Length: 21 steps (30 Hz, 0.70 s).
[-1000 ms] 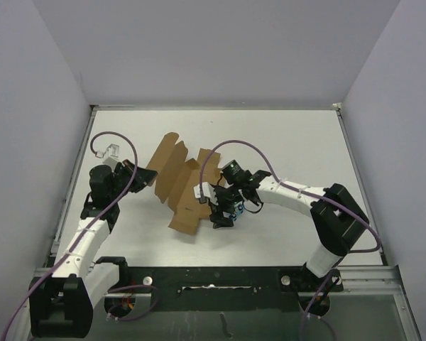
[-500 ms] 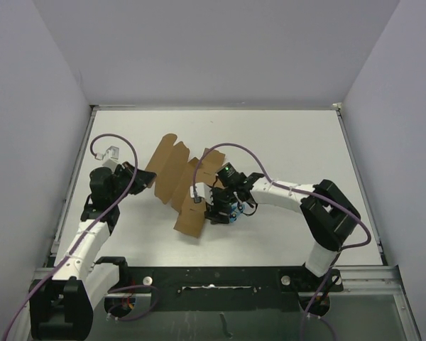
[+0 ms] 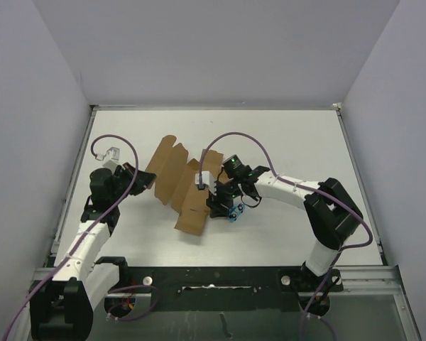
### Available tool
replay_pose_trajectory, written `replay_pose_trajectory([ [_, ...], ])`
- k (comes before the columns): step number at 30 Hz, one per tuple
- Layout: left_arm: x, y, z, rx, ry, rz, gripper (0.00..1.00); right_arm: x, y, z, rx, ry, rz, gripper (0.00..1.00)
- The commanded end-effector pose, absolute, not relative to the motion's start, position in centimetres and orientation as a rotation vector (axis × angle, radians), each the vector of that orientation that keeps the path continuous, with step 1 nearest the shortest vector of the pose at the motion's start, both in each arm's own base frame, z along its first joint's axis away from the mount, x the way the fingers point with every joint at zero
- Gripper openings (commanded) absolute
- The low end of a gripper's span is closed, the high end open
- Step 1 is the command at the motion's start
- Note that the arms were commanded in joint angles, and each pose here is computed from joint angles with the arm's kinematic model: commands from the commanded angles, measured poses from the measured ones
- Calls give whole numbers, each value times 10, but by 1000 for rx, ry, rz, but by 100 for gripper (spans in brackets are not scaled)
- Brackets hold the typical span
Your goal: Fold the paper box
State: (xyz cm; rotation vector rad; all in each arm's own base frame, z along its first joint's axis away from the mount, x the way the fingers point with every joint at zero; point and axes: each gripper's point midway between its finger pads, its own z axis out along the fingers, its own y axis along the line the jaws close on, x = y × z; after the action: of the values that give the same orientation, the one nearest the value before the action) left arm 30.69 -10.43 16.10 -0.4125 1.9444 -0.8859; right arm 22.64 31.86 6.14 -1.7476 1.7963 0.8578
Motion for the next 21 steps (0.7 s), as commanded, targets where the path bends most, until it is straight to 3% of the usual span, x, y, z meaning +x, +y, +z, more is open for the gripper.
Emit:
replay_pose_trajectory([
  [1,310,-104,187,-326,1849,-881,0,232,324,77,-1665,1827,982,53],
  [7,309,-105,187,-319,1849,-886,0,233,322,72,-1654,1863,980,48],
  [21,307,-106,192,-284,1841,-873,0,236,323,80,-1577,1904,1047,49],
])
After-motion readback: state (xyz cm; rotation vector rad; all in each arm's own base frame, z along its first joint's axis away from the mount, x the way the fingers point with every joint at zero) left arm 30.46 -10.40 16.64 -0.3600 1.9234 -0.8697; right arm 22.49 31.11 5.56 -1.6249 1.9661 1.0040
